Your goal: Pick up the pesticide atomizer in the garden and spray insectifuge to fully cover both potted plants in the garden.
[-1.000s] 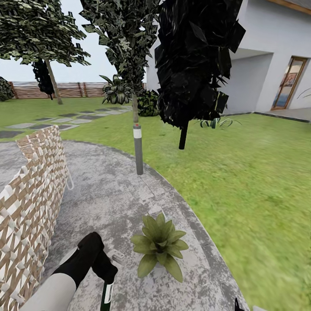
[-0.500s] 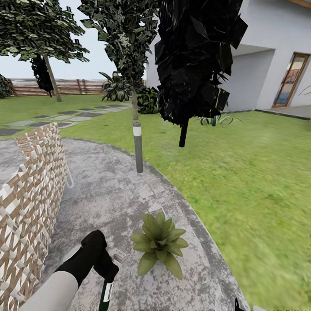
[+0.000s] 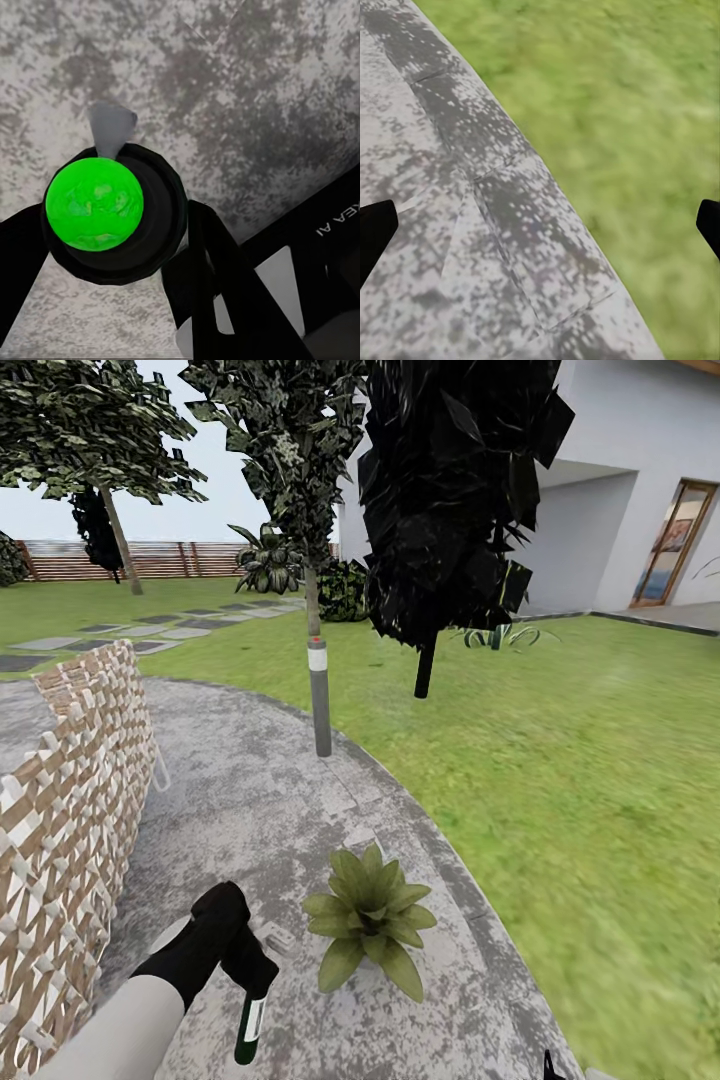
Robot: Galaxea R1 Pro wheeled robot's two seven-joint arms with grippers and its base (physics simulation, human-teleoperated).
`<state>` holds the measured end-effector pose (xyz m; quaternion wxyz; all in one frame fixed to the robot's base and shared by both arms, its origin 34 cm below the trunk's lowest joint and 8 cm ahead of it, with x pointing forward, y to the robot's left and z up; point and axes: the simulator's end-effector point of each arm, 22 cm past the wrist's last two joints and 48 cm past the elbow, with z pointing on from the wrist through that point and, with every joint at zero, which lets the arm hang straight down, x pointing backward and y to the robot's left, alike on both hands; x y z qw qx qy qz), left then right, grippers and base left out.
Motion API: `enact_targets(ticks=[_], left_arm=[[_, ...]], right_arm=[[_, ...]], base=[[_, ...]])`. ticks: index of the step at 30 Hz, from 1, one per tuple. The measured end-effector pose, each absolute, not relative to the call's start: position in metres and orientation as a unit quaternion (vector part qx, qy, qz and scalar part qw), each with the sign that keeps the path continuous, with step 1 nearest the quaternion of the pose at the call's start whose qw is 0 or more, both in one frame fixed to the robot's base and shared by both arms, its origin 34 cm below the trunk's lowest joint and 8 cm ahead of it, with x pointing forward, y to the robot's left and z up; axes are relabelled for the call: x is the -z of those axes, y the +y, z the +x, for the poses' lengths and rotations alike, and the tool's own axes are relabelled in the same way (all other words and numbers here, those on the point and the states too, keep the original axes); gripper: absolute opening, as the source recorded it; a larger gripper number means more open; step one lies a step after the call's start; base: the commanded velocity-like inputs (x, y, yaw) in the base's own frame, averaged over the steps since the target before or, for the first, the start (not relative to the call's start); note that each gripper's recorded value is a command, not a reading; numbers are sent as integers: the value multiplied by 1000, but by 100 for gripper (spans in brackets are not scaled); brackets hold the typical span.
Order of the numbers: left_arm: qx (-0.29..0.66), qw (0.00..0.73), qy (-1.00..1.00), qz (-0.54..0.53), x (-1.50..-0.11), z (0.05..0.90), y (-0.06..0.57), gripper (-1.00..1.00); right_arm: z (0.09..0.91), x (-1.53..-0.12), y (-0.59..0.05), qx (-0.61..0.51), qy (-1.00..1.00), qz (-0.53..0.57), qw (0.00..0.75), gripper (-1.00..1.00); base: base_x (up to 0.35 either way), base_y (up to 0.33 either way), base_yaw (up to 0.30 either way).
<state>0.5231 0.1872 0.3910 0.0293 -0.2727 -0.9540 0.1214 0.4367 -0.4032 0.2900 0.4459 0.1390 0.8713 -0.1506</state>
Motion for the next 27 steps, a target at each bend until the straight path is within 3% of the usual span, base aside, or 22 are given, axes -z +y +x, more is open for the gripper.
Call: enact_targets(ticks=[7,14,27], left_arm=[[-125,41,-953,-272,-384,512,187,-100],[-124,41,-953,-272,-383,512,188,-100],[-122,29,-954,-271,-392,526,188,-100]], right_arm=[[437,-290,-403,151,871,139,446,100],[437,-290,-403,151,871,139,446,100],[437,-290,-403,151,871,139,446,100]], base=[[18,0,0],[193,-145,0],[6,-55,75]])
